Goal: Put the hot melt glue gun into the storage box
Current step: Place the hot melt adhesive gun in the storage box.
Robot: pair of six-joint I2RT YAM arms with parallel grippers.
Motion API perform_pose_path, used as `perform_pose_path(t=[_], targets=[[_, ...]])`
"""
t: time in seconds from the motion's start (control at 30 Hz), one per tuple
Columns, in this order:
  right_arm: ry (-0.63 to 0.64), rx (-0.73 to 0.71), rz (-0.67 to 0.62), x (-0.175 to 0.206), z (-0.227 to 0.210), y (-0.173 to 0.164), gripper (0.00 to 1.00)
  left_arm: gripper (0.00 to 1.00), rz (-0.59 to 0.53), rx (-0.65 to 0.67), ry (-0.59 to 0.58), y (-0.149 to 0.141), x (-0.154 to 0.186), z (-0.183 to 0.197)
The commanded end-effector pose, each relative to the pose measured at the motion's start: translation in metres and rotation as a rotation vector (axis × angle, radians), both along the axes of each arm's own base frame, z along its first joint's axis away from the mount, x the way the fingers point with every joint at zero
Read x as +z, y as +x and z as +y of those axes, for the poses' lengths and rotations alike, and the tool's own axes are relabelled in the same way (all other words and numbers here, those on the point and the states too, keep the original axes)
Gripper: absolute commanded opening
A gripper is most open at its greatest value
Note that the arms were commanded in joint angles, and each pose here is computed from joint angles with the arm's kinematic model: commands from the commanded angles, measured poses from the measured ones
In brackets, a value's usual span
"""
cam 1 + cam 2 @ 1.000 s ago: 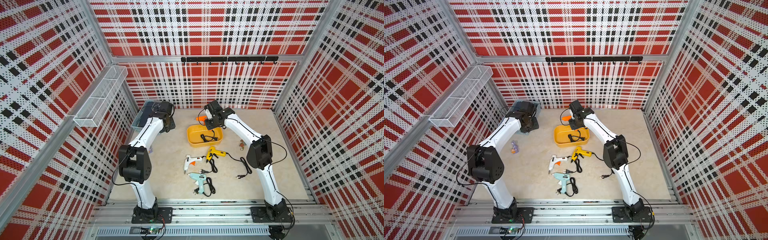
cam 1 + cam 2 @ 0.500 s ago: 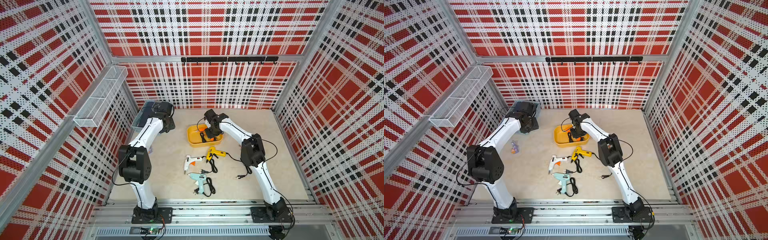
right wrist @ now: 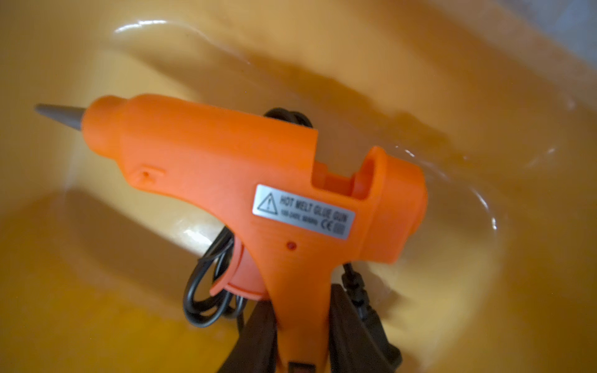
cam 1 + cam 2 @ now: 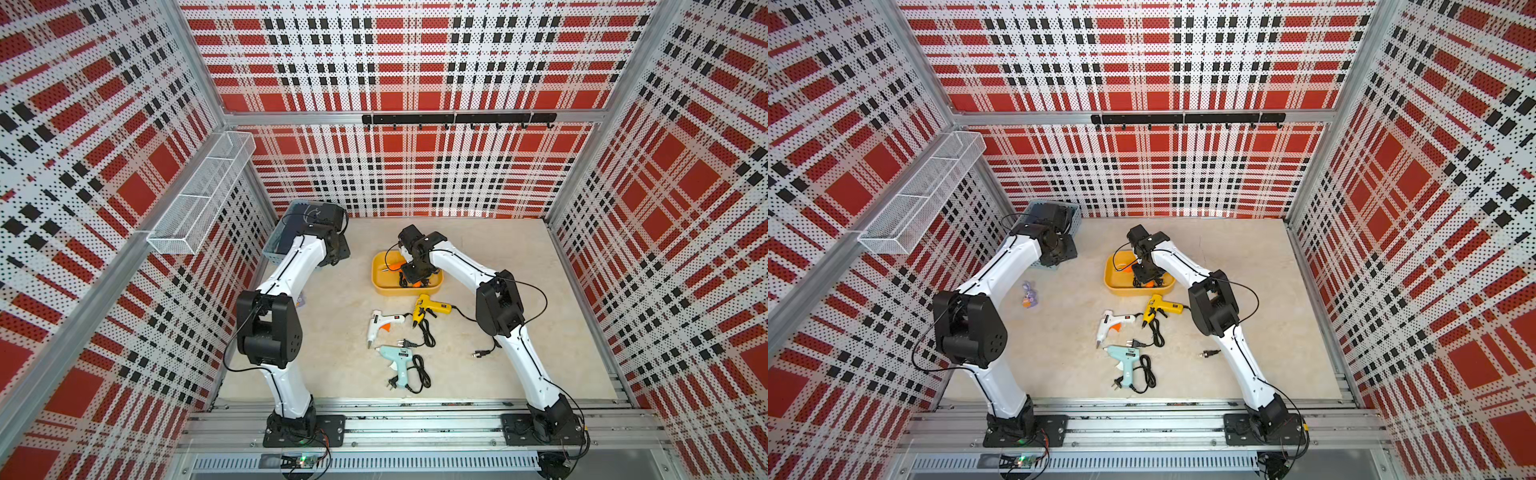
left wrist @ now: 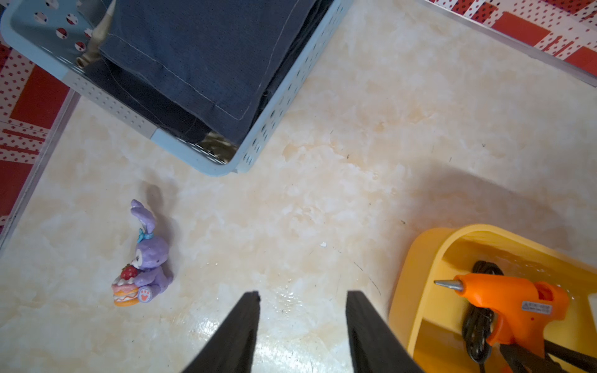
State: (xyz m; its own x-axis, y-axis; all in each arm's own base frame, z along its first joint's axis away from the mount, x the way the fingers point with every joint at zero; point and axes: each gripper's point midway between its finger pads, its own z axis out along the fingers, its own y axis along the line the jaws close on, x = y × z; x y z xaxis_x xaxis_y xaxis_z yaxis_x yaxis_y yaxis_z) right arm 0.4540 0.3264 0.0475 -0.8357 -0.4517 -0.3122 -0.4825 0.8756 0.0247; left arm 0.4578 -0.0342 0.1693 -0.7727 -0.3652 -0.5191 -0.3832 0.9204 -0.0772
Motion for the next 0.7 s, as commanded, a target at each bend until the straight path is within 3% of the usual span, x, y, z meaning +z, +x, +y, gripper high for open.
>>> perform_pose_path(t=[0.0,0.23,0.4,0.53,0.67], targets=[[0.023,0.018,-0.013,0.007,0.011,0.000,0.39,0.50,-0.036,0.006,0.002,-0.002,0.013,0.007],[0.040,0.024,-0.039,0.022,0.016,0.000,0.70,0.51,-0.030,0.004,0.003,-0.005,0.011,0.007],[0.044,-0.011,-0.170,0.081,0.005,0.008,0.88,0.52,-0.028,0.003,0.002,-0.008,0.011,0.006],[0.081,-0.080,-0.273,0.144,-0.014,0.002,0.89,0.52,-0.011,-0.045,0.002,-0.017,0.006,-0.011],[0.097,-0.194,-0.260,0.159,-0.049,-0.023,0.88,0.52,0.064,-0.195,-0.011,-0.052,-0.018,-0.073]])
